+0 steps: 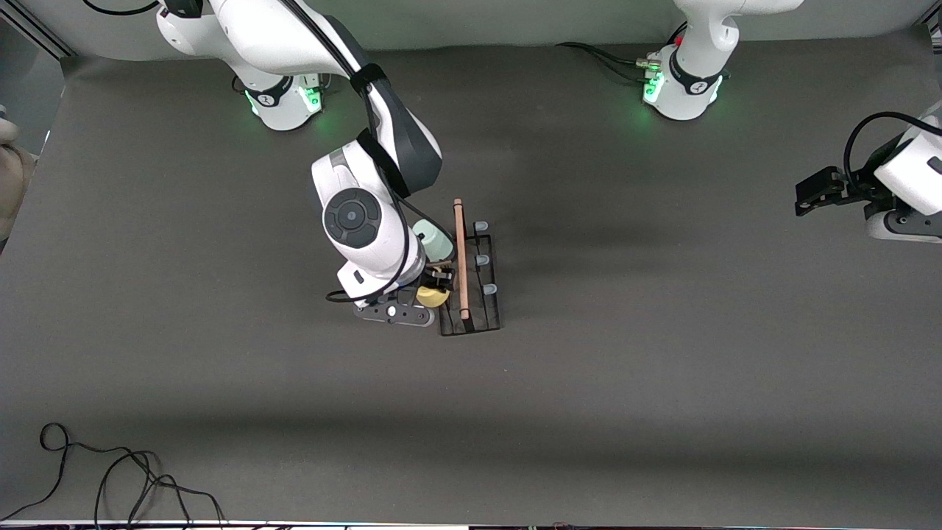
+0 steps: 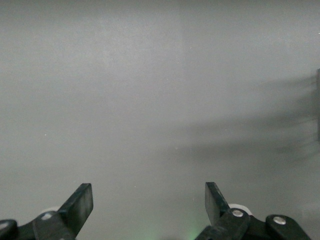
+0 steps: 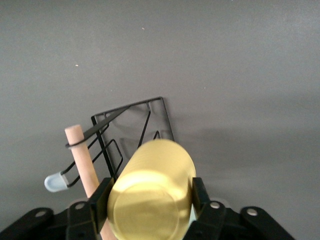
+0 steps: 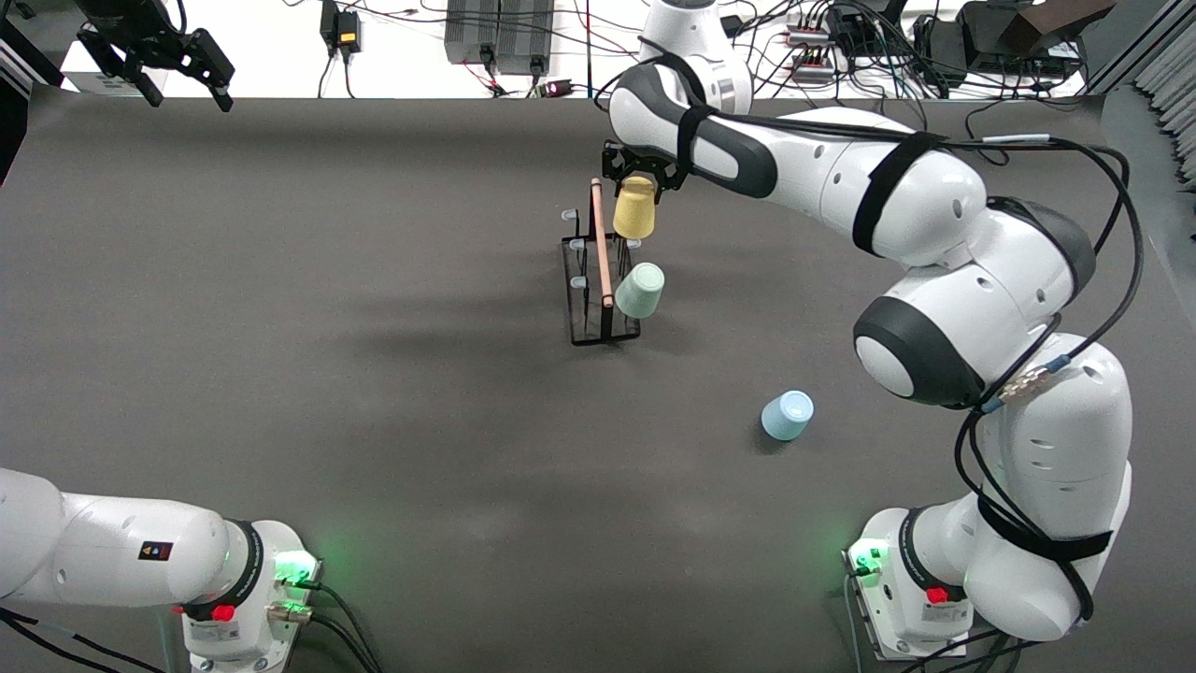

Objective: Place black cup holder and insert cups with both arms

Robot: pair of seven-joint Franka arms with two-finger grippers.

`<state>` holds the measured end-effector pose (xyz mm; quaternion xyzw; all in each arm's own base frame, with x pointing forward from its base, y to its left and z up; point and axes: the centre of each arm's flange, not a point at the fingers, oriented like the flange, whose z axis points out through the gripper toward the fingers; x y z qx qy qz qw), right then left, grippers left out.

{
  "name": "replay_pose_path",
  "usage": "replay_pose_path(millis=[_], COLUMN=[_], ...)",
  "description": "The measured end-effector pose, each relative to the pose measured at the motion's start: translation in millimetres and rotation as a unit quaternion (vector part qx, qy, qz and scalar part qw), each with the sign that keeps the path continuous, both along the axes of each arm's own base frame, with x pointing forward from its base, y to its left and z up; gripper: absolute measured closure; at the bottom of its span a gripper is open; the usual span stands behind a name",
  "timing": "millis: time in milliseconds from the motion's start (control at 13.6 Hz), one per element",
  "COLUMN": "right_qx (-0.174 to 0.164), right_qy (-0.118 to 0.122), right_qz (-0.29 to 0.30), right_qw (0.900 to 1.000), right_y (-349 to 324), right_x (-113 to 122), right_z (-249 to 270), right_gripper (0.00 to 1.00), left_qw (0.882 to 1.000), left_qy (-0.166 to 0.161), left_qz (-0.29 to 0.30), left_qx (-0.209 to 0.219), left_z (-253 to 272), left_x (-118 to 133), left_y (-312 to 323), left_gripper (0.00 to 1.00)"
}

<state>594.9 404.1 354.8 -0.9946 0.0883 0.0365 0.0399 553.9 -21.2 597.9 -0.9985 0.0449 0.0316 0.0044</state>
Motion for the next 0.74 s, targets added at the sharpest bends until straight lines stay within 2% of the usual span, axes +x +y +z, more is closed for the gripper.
replay_pose_path(millis=[147,368,588,735], right_qx=[-0.006,-0.007,-0.005,-0.001], right_qy=[0.003,0.0,-0.011,0.002], right_qz=[-0.002,-0.008,-0.026,-0.036], right_qw=[1.0,1.0,1.0,0.999], right_y=[0.1,-6.4,-35.3,-77.8], right_x=[0.9,6.4,24.0,36.1], right_z=[-13.8,-13.3,7.7,39.5], right_gripper=[0.07,0.06,0.01,0.0], left_qw=[1.0,1.0,1.0,1.0], left_qy=[0.0,0.0,0.0,0.0], left_qz=[0.0,0.0,0.0,0.0], left_qx=[0.0,0.0,0.0,0.0], left_z=[0.0,0.0,0.0,0.1], left_x=[0.0,0.0,0.0,0.0], left_y=[0.4,0.4,0.4,0.5], left_gripper=[0.0,0.0,0.0,0.0])
